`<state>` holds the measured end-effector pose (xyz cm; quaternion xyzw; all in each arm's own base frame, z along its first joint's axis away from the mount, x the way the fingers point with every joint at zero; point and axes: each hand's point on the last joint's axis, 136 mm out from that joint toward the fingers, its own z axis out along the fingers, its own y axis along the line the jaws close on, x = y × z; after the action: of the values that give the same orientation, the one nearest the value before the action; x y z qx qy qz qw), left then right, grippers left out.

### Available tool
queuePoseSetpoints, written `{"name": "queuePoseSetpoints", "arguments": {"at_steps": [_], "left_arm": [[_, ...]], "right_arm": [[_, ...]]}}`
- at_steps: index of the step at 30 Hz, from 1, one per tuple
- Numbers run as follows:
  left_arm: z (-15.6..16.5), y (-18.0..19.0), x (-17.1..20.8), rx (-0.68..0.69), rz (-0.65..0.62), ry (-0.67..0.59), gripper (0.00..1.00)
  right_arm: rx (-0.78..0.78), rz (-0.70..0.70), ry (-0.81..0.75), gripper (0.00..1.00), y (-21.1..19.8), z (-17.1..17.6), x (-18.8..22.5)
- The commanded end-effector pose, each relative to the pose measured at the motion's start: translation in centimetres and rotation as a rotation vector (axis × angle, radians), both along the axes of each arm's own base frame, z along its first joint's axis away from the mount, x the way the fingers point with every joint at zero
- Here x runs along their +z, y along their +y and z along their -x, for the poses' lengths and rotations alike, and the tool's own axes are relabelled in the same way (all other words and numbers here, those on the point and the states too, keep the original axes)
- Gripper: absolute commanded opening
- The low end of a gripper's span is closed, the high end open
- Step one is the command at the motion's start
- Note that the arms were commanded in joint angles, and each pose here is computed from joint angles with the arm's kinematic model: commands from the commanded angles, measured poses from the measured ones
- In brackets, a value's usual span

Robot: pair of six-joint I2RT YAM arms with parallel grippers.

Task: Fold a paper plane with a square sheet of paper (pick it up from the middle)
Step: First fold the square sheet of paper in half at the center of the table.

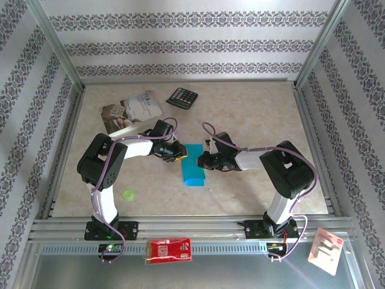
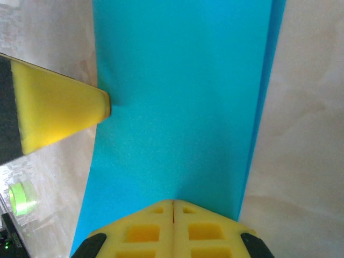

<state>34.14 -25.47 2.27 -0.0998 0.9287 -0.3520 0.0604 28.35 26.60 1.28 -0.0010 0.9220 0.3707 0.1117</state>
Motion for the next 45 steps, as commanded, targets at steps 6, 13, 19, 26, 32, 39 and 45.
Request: {"name": "queuePoseSetpoints", "arguments": {"at_steps": [6, 13, 19, 26, 32, 39, 45], "left_arm": [[2.0, -0.7, 4.2, -0.007, 0.026, -0.068, 0.25], [5.2, -4.8, 2.6, -0.056, 0.101, 0.017, 0.24], [7.4, -2.4, -0.7, -0.028, 0.019, 0.083, 0.23], [8.6, -0.1, -0.6, -0.005, -0.008, 0.083, 0.24], [9.5, -2.5, 2.6, -0.042, 0.072, 0.031, 0.28], [9.9, -3.9, 1.0, -0.054, 0.098, 0.072, 0.28], [12.3, -1.4, -1.8, -0.045, -0.001, 0.143, 0.25]], "right_arm": [[-0.073, 0.257, 0.174, 0.00, -5.3, 3.5, -6.2], [-0.070, 0.255, 0.171, 0.00, -5.2, 3.4, -6.2], [-0.067, 0.261, 0.170, 0.00, -5.4, 3.5, -6.3], [-0.070, 0.267, 0.179, 0.00, -5.7, 3.8, -6.6], [-0.069, 0.266, 0.179, 0.00, -5.7, 3.8, -6.5], [-0.069, 0.263, 0.177, 0.00, -5.6, 3.7, -6.5], [-0.066, 0.269, 0.178, 0.00, -5.8, 3.7, -6.5]]}}
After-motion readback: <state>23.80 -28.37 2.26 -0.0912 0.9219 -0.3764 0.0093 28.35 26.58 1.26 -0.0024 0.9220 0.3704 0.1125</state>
